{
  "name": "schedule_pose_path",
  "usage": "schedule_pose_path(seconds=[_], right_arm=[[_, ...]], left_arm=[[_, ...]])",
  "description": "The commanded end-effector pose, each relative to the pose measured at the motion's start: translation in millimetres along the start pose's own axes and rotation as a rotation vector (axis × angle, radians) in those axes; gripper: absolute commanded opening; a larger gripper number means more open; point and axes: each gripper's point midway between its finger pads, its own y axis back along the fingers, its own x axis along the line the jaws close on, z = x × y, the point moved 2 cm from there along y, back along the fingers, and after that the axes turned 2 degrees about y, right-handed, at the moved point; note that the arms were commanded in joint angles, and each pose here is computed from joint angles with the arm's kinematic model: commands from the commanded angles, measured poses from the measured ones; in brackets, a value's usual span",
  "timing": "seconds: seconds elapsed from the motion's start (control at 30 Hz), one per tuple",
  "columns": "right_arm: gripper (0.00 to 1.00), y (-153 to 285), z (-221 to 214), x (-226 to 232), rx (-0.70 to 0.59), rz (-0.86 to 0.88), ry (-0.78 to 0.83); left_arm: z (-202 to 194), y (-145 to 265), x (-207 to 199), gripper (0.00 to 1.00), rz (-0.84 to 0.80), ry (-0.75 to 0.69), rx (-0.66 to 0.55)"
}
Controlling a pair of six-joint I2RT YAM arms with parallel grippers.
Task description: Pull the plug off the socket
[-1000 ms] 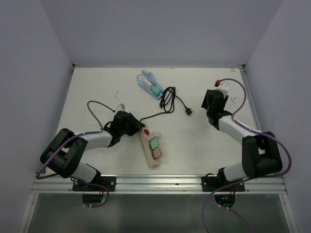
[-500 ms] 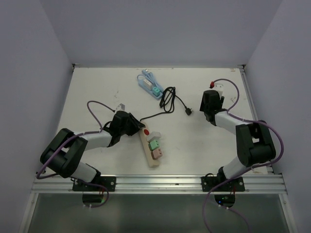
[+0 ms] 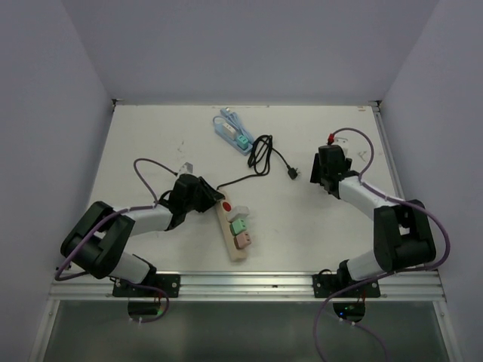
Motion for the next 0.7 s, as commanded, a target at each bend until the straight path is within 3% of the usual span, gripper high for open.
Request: schedule_pose_path(seconds=[0.0, 0.13, 0.27, 0.5, 0.67], right_arm=[[0.70, 13, -14, -4, 0.053, 0.023, -0.020], [0.84, 19, -24, -2, 0.088, 0.047, -0.038], [0.86, 30, -27, -1, 0.112, 0.083, -0.050], [0.88, 80, -7, 41, 0.105, 0.423, -0.127], [0.91, 120, -6, 91, 0.172, 0.746, -0.148]], left_arm=[[-18, 8, 50, 0.00, 0.169, -0.034, 0.058], [-19, 9, 51, 0.00, 0.169, -0.028, 0.058], [-19, 11, 51, 0.00, 0.164, -0.027, 0.057], [-17, 11, 46, 0.00, 0.146, -0.041, 0.052], [-17, 12, 45, 0.00, 0.138, -0.045, 0.057]])
